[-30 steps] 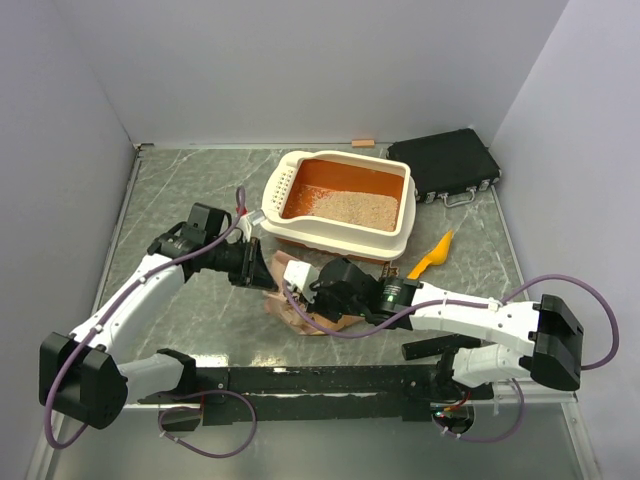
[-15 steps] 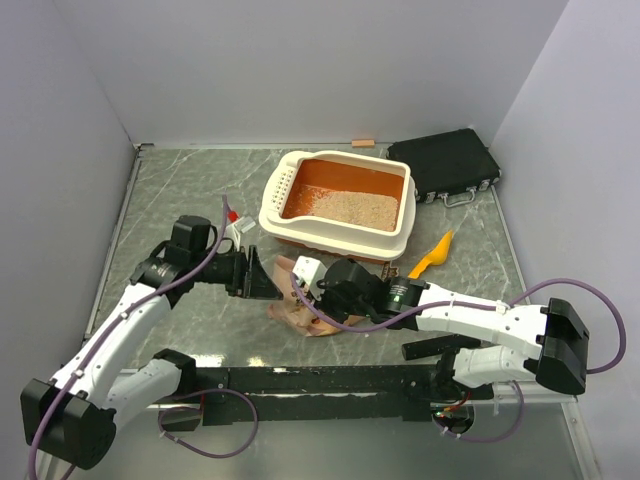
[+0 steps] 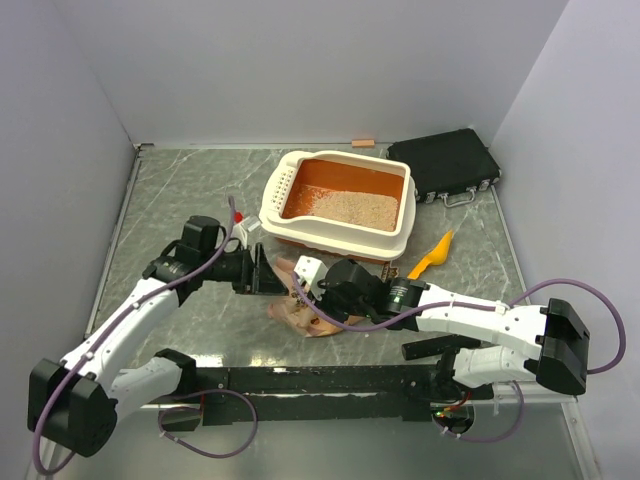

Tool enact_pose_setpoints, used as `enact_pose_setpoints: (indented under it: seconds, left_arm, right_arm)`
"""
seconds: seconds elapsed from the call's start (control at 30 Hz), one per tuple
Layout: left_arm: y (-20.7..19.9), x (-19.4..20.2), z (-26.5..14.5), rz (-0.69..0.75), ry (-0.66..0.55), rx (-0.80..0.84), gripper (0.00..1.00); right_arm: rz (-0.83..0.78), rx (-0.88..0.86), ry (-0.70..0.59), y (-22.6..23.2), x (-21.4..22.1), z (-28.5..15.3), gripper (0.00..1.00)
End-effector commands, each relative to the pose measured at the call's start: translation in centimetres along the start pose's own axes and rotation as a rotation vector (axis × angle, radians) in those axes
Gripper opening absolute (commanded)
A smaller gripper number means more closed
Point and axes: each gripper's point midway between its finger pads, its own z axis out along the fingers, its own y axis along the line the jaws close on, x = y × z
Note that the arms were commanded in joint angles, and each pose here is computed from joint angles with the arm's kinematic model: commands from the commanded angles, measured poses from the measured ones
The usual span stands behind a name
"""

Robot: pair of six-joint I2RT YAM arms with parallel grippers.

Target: Fill the litter box with clean litter

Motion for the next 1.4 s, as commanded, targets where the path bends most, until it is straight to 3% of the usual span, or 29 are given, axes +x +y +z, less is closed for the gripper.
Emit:
enact_pose_setpoints:
  seconds: [0.0,0.03,0.07,0.13,0.17,0.27,0.57,0.77,0.97,1.0,1.07,1.13,1.37]
  left_arm:
    - [0.1,0.2,1.1,-0.006,0.017,0.015,0.65]
    - [0.1,0.2,1.2,-0.002,0.020,0.015,0.61]
    - [0.2,0.1,1.2,0.000,0.022,0.012,0.46]
    - [0.4,0.3,1.2,0.000,0.036,0.007,0.31]
    - [0.4,0.3,1.3,0.005,0.038,0.004,0.18]
    - [0.6,0.1,1.0,0.023,0.034,-0.027,0.01]
    - [1.7,-2.3,-3.4,0.047,-0.090,-0.123,0.01]
    - [2.2,-2.1,-3.3,0.004,-0.112,-0.079,0.01]
    - [1.6,-2.7,-3.3,0.013,-0.103,-0.048,0.01]
    - [1.1,-2.9,-3.3,0.016,-0.105,-0.025,0.03]
    - [0.2,-2.8,-3.7,0.050,-0.117,0.002,0.18]
    - [-0.9,-2.8,-4.3,0.132,-0.153,-0.014,0.40]
    - [-6.7,-1.9,-5.2,0.477,-0.240,0.036,0.69]
  right_arm:
    - [0.017,0.011,0.059,-0.2,2.0,-0.2,0.00]
    - [0.018,0.011,0.058,-0.2,2.0,-0.2,0.00]
    - [0.020,0.012,0.058,-0.2,2.0,-0.1,0.00]
    - [0.023,0.010,0.055,-0.2,2.0,-0.1,0.00]
    - [0.024,0.010,0.053,-0.1,1.9,-0.1,0.00]
    - [0.031,0.011,0.059,-0.1,2.1,0.0,0.00]
    - [0.101,0.054,0.114,-0.8,3.8,-0.7,0.00]
    - [0.189,0.036,0.063,-1.2,4.2,-2.6,0.00]
    - [0.207,0.026,0.110,-1.1,4.0,-2.2,0.00]
    - [0.206,0.020,0.106,-1.0,3.8,-2.0,0.00]
    - [0.210,0.022,0.095,-1.1,3.6,-1.9,0.00]
    - [0.213,0.023,0.097,-1.1,3.5,-1.6,0.00]
    - [0.285,0.011,0.142,-1.7,3.9,-0.4,0.00]
